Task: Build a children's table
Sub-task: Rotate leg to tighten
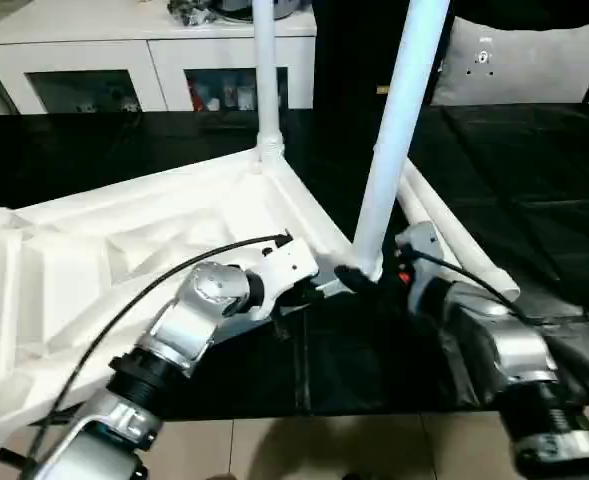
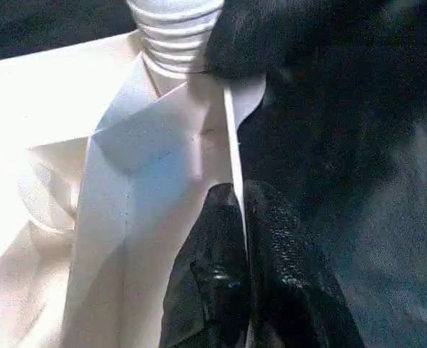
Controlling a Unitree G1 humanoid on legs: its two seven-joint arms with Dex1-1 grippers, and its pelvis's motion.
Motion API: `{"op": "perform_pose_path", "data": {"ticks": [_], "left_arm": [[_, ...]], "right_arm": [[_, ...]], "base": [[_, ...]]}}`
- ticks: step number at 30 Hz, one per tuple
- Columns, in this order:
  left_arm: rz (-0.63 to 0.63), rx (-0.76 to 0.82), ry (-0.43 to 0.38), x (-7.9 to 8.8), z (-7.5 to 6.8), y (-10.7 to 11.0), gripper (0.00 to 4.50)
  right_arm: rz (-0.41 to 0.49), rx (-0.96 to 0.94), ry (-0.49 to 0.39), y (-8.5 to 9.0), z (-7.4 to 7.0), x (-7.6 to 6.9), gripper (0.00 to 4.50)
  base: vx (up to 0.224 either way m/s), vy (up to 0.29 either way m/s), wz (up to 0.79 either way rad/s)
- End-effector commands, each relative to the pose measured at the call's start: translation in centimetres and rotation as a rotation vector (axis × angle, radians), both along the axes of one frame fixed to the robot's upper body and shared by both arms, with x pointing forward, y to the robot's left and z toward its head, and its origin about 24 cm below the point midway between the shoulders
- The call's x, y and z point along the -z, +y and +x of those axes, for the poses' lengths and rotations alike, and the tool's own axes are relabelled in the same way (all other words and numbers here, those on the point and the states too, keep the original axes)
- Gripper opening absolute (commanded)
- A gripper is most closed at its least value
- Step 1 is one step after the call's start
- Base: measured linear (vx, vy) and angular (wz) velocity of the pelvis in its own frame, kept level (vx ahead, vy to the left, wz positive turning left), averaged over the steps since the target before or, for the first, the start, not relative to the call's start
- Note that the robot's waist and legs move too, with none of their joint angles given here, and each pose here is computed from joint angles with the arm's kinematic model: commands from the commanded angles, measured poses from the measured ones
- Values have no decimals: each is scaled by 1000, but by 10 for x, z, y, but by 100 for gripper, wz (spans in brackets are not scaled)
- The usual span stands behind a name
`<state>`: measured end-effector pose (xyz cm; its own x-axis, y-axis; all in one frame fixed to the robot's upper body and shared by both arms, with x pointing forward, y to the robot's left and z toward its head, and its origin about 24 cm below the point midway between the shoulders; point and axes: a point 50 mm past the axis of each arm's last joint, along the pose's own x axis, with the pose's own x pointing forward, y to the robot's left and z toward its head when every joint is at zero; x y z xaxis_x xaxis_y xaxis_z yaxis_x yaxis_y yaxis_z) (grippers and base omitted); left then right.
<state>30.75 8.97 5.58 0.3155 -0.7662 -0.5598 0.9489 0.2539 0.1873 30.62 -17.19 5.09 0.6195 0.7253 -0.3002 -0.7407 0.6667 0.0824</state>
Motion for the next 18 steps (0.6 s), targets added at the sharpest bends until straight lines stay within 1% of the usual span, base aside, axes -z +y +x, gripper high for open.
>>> {"op": "perform_pose_path", "data": {"ticks": [1, 4, 8, 12, 14, 15, 18], "left_arm": [[70, 90, 42, 8, -5, 3, 0], [86, 195, 54, 7, -10, 6, 0], [111, 313, 57, 5, -13, 10, 0], [134, 396, 68, 2, -16, 13, 0], [136, 411, 70, 2, -16, 14, 0], [137, 424, 71, 1, -17, 14, 0], [138, 468, 75, 0, -19, 13, 0]], "right_arm": [[1, -75, -15, -1, -2, -7, 446], [-38, -193, -6, -8, -7, -12, 446], [-113, -289, -31, -11, -8, -16, 446], [-95, -421, -8, -6, -14, -17, 446], [-89, -441, 0, -5, -15, -17, 418], [-85, -458, 6, -4, -16, -17, 418], [-57, -508, 22, 3, -17, -16, 385]], "base": [[0, 0, 0], [0, 0, 0], [0, 0, 0], [0, 0, 0], [0, 0, 0], [0, 0, 0], [0, 0, 0]]}}
